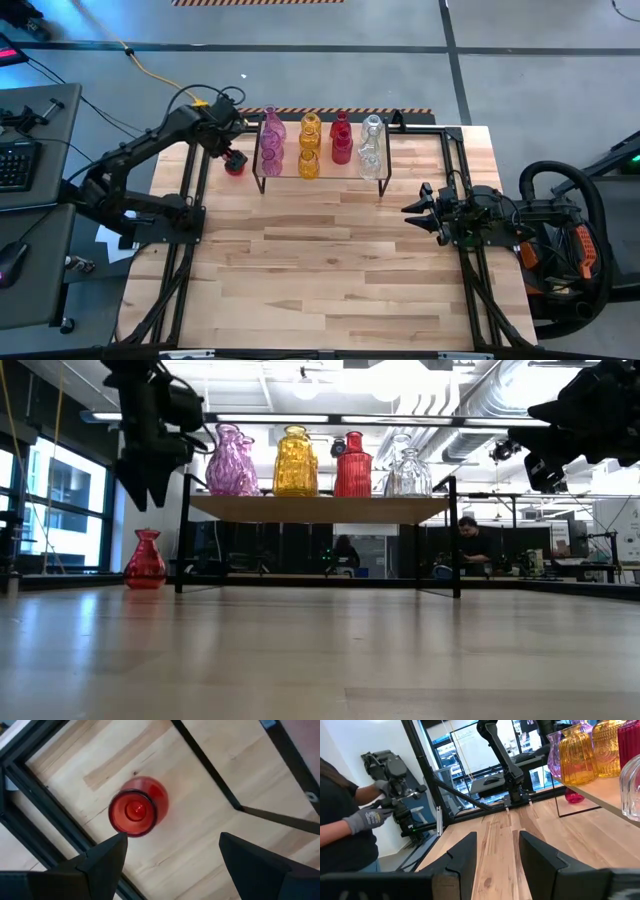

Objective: Sort vases onto shelf
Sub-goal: Put the red vase on the shelf aligned with the other red vases

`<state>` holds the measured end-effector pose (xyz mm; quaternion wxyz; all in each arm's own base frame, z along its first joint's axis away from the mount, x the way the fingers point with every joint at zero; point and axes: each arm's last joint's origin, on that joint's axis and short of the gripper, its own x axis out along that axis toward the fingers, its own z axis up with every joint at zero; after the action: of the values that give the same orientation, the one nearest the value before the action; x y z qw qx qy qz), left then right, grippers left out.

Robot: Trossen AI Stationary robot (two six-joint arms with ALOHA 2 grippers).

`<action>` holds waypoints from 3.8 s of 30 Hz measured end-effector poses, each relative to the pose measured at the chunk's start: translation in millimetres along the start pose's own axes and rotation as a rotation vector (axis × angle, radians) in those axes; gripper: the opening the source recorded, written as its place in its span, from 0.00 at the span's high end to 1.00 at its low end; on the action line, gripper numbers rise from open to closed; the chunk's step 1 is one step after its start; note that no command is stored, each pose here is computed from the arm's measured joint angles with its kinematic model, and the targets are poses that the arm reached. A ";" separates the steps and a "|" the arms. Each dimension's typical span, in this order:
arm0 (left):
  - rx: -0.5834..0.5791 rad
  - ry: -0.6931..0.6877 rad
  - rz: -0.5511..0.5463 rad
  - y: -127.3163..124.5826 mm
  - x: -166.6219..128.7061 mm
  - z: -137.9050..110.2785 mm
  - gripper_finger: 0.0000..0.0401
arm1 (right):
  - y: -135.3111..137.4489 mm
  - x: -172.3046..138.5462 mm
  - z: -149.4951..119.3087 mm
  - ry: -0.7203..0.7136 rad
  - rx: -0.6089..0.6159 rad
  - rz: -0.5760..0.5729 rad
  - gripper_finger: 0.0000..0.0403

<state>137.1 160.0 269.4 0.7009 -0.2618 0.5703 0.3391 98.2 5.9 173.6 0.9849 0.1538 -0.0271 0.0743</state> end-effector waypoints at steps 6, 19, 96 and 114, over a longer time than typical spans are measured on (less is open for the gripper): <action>-0.017 -0.011 -0.012 4.9 10.6 1.9 0.23 | 0.0 0.0 0.0 0.000 0.000 0.000 0.68; -0.028 -0.029 -0.044 4.0 38.4 -3.0 0.23 | 0.0 0.0 0.0 0.000 0.000 0.000 0.68; 0.028 0.023 0.067 5.1 -7.4 -56.4 0.95 | 0.0 0.0 0.0 0.000 0.000 0.000 0.68; 0.134 -0.192 -0.081 -13.1 -79.6 -83.6 0.95 | 0.0 0.0 0.0 0.000 0.000 0.000 0.68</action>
<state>85.7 74.6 329.1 0.7812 -0.2038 0.5109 0.2951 98.2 5.9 173.6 0.9849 0.1538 -0.0271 0.0744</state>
